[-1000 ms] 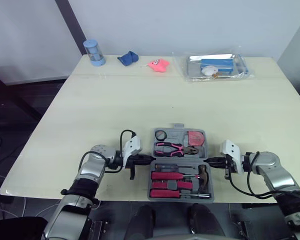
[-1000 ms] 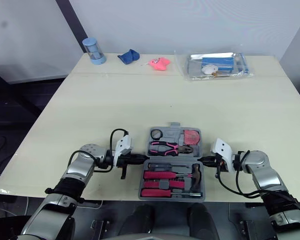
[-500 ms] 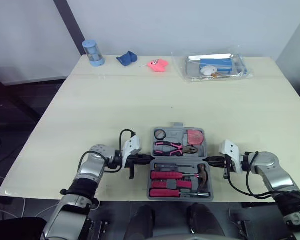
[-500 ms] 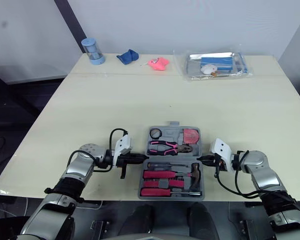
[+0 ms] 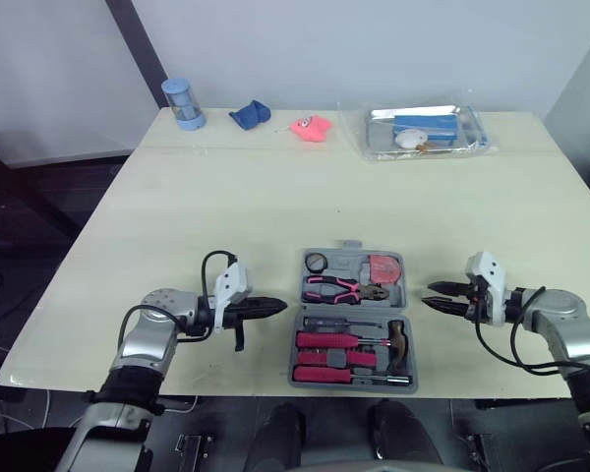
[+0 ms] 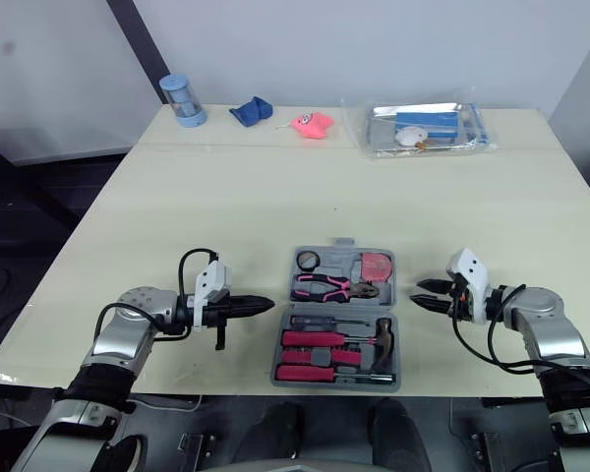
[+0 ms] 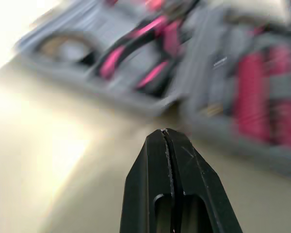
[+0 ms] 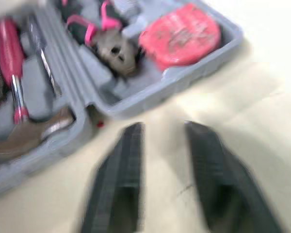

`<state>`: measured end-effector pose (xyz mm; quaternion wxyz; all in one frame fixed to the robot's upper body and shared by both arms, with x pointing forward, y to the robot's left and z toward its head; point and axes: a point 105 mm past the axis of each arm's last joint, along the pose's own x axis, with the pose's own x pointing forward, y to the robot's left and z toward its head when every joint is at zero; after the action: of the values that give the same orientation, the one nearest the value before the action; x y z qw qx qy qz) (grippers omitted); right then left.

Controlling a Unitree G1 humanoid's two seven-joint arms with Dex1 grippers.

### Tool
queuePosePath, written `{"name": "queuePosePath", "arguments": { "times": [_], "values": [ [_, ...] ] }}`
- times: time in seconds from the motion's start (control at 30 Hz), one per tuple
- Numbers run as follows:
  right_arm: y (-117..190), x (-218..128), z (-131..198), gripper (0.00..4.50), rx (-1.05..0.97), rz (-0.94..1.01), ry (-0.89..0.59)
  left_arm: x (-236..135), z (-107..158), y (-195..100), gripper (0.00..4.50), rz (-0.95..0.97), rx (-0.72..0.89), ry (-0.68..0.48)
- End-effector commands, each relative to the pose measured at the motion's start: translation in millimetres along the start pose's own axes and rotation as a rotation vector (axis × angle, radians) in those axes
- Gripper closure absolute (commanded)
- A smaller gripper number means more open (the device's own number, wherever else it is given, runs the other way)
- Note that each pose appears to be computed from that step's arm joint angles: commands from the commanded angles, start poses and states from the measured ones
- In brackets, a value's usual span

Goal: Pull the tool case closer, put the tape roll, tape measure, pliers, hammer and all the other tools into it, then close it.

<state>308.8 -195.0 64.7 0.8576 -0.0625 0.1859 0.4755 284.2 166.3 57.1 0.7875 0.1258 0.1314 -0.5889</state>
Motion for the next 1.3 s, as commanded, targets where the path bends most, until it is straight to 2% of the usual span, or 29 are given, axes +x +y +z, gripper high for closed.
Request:
{"name": "queuePosePath", "arguments": {
  "times": [0.03,0.1,0.13,0.37,0.53,0.67,0.83,0.93,1.3],
  "values": [
    [-12,-1,22,1.34,0.125,-0.024,-0.068,9,30,-24,4.5,-0.114,0.043,-0.08],
    [-13,6,26,0.36,0.221,-0.014,-0.078,16,33,-36,4.5,-0.162,0.04,-0.08],
    [-14,10,28,0.17,0.271,-0.004,-0.086,20,34,-42,4.5,-0.189,0.04,-0.078],
    [-27,36,25,0.17,0.498,0.012,-0.006,44,13,-74,4.5,-0.309,0.08,0.034],
    [-27,52,25,0.17,0.506,0.045,0.054,49,-9,-76,4.5,-0.307,0.107,0.129],
    [-20,70,37,0.17,0.483,0.113,0.054,50,-24,-71,4.5,-0.295,0.164,0.209],
    [-16,80,44,0.17,0.487,0.147,0.034,49,-30,-67,4.5,-0.285,0.174,0.221],
    [-12,82,51,0.17,0.532,0.202,-0.033,49,-31,-67,4.5,-0.285,0.174,0.22],
    [3,68,77,0.17,0.552,0.404,-0.219,47,-29,-66,4.5,-0.269,0.166,0.198]
  ]
}}
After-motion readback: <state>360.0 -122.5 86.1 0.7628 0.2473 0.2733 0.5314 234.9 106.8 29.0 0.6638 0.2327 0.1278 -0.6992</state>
